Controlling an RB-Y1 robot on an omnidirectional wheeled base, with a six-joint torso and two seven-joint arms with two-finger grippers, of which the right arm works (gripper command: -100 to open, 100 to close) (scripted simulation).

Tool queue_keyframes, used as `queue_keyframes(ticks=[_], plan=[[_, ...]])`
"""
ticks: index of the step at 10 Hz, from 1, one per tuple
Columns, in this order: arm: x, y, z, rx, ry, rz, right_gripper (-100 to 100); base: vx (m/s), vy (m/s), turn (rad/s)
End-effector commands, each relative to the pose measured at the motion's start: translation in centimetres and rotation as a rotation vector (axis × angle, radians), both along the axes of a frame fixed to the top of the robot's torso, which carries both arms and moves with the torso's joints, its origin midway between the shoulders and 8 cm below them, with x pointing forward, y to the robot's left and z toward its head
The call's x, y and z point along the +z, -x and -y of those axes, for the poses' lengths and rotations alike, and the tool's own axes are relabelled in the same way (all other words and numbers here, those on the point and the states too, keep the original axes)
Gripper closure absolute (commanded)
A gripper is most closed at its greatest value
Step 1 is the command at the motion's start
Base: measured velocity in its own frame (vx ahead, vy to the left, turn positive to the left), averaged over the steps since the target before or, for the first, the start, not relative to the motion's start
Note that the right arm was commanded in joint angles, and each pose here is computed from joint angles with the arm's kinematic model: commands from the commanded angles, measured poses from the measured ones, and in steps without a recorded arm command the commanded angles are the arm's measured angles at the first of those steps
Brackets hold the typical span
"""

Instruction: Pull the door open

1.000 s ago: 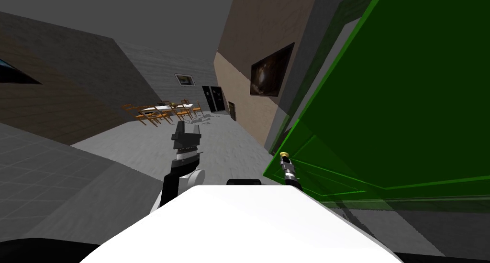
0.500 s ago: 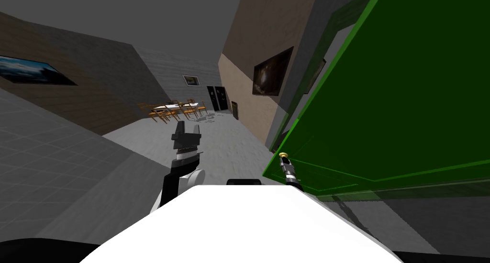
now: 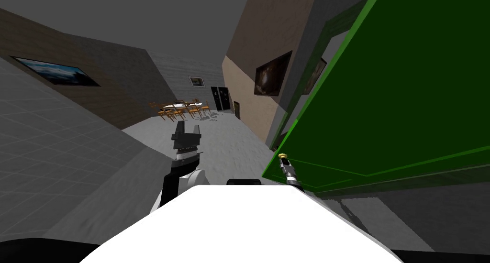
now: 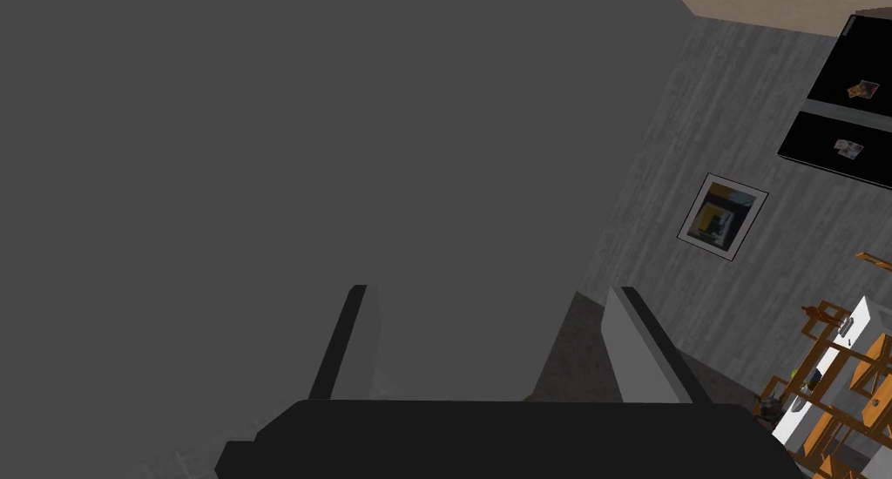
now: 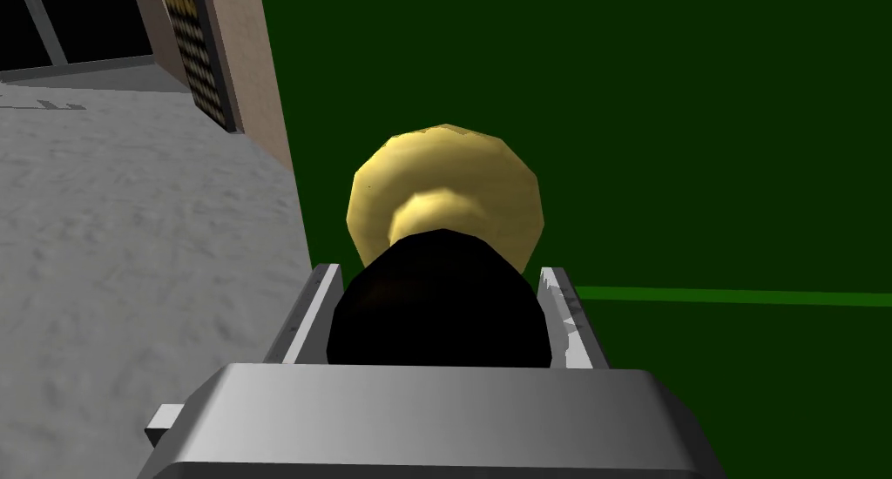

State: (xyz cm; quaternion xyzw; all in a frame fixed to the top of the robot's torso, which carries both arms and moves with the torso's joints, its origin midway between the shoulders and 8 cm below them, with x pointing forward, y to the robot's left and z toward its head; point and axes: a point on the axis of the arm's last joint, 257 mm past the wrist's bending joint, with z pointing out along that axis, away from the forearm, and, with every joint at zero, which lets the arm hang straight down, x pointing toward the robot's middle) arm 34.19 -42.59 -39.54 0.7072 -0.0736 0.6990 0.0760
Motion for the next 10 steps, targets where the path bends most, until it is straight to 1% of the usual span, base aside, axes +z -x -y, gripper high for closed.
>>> queue_keyframes(ticks=[1, 3, 6, 9, 10], plan=[[0.1, 0.3, -0.2, 0.011, 0.0, 0.005, 100, -0.178, -0.031, 0.115], [0.2, 1.0, -0.3, 0.028, 0.001, 0.008, 100, -0.171, -0.027, 0.127], [0.3, 2.2, -0.4, 0.056, 0.0, 0.01, 100, -0.219, -0.045, 0.143], [0.3, 3.3, -0.6, 0.08, -0.002, 0.012, 100, -0.184, -0.016, 0.114], [0.2, 3.0, -0.6, 0.075, 0.0, 0.008, 100, -0.092, -0.001, 0.019]])
